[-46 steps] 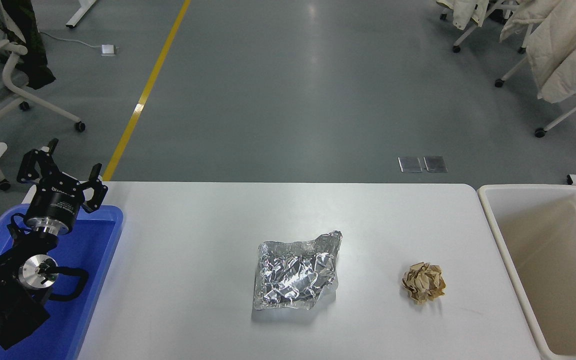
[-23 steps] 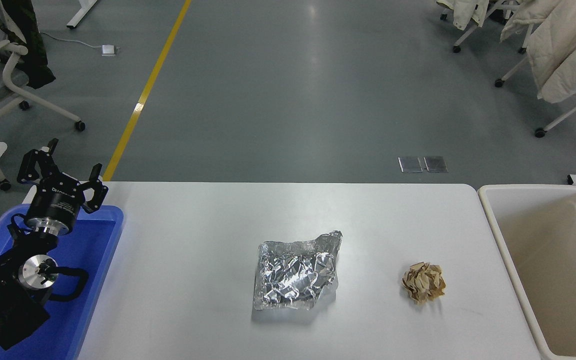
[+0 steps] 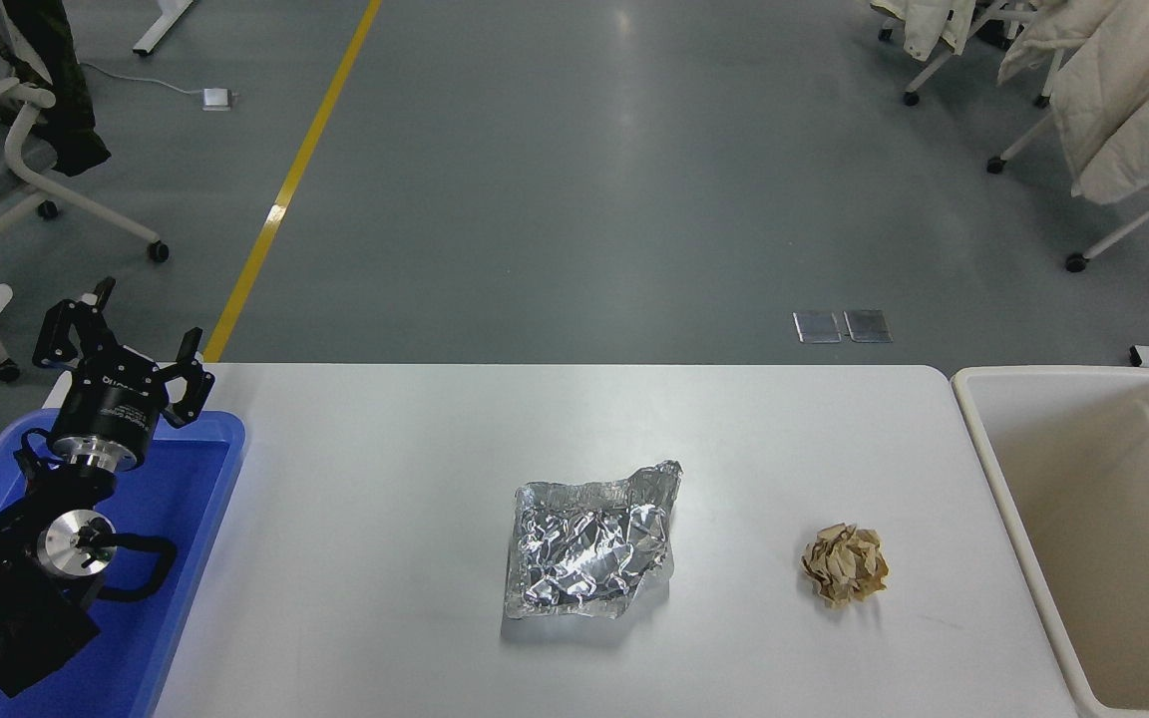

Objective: Clean the table surface

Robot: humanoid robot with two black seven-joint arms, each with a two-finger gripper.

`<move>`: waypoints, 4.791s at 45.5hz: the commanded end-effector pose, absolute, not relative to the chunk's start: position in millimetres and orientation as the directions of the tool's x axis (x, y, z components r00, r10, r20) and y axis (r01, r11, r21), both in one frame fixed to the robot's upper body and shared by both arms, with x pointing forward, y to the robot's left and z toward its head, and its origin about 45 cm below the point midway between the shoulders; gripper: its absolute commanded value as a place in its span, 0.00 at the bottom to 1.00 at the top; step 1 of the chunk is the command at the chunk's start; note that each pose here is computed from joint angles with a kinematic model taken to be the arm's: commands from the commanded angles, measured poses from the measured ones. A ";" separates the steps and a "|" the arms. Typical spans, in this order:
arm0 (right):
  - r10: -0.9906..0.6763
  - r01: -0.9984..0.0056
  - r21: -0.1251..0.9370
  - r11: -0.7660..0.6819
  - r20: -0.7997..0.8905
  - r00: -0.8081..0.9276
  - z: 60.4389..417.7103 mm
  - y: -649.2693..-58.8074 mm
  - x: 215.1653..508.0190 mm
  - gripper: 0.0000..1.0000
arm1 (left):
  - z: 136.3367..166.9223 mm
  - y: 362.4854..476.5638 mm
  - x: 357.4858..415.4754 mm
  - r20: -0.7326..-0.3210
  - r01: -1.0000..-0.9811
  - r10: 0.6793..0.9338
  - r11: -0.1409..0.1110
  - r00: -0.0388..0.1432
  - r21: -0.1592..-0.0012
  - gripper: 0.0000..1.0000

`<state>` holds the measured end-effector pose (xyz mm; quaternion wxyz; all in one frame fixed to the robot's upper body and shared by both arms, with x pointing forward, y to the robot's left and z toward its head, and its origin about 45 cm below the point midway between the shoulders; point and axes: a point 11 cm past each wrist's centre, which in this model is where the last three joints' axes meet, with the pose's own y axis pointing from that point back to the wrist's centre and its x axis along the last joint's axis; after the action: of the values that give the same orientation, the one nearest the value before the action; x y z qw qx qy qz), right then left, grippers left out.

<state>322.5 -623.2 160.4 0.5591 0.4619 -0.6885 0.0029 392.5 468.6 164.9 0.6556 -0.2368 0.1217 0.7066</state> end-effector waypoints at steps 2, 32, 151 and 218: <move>-0.609 -0.629 0.457 0.629 0.792 -0.033 139.0 -610.8 318.8 0.00 | 165.5 468.5 392.9 -0.494 -0.984 0.869 -0.110 -0.026 -0.140 1.00; -0.613 -0.579 0.464 0.671 0.786 -0.081 81.7 -574.6 297.3 0.00 | 164.4 468.1 392.5 -0.495 -0.984 0.869 -0.110 -0.028 -0.138 1.00; -0.950 -0.991 0.123 -0.045 -0.313 0.004 139.9 -335.6 406.4 1.00 | 165.5 468.2 393.0 -0.494 -0.984 0.869 -0.110 -0.027 -0.140 1.00; -0.954 -0.946 0.126 -0.298 -0.011 0.300 155.6 -280.8 413.1 1.00 | 165.5 468.2 393.0 -0.494 -0.984 0.869 -0.110 -0.027 -0.140 1.00</move>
<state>417.2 -288.3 145.0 -0.0714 0.7391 -0.6532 -0.1484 392.9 468.4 165.4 0.6559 -0.2371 0.1214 0.7063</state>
